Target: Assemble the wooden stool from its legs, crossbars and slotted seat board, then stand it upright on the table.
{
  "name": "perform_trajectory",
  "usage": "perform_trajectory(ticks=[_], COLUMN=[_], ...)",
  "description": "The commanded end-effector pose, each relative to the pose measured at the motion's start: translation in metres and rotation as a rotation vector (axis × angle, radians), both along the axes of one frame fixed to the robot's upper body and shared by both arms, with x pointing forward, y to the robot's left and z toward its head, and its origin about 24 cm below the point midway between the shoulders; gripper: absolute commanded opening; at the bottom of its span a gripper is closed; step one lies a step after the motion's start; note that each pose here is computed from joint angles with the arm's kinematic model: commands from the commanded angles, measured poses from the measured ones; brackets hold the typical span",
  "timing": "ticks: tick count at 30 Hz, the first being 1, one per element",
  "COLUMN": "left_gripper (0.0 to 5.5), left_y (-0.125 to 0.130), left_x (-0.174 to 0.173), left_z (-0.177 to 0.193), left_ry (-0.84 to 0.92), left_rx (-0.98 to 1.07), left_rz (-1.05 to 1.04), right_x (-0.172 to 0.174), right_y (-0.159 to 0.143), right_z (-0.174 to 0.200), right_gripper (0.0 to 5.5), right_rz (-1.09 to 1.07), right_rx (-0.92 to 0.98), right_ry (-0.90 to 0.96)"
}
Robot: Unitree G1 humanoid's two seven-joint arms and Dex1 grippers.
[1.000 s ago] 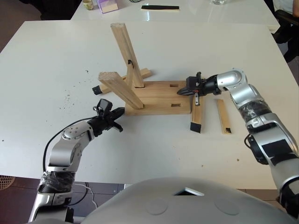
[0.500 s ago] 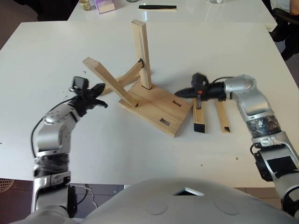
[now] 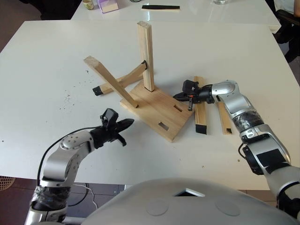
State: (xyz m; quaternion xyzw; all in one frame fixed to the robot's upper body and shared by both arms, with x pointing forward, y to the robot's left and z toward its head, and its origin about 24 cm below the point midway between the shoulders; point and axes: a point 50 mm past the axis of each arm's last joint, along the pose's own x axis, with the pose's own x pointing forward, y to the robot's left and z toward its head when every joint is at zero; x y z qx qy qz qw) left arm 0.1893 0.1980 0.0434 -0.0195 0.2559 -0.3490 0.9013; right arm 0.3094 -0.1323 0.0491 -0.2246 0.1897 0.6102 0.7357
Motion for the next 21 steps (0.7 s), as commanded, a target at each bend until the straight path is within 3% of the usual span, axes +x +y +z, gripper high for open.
perform_trajectory(ticks=[1,7,15,21], left_gripper=[0.0,0.0,0.0,0.0], left_y=[-0.015,-0.024,-0.044,-0.06], left_x=[0.022,0.034,0.07,0.076], left_z=[-0.003,-0.011,-0.011,-0.012], left_ry=[-0.039,-0.057,-0.106,-0.113], left_rx=[-0.007,-0.023,-0.077,-0.12], left_rz=[0.008,0.015,-0.007,-0.025], right_x=[-0.011,-0.024,-0.019,-0.013], right_y=[0.002,0.008,0.016,0.014], right_z=[0.008,0.007,0.005,0.007], right_gripper=[0.03,0.03,0.03,0.03], right_rz=[0.097,0.116,-0.01,-0.048], right_rx=[0.01,0.025,0.064,0.063], right_ry=[0.019,0.038,0.01,-0.013])
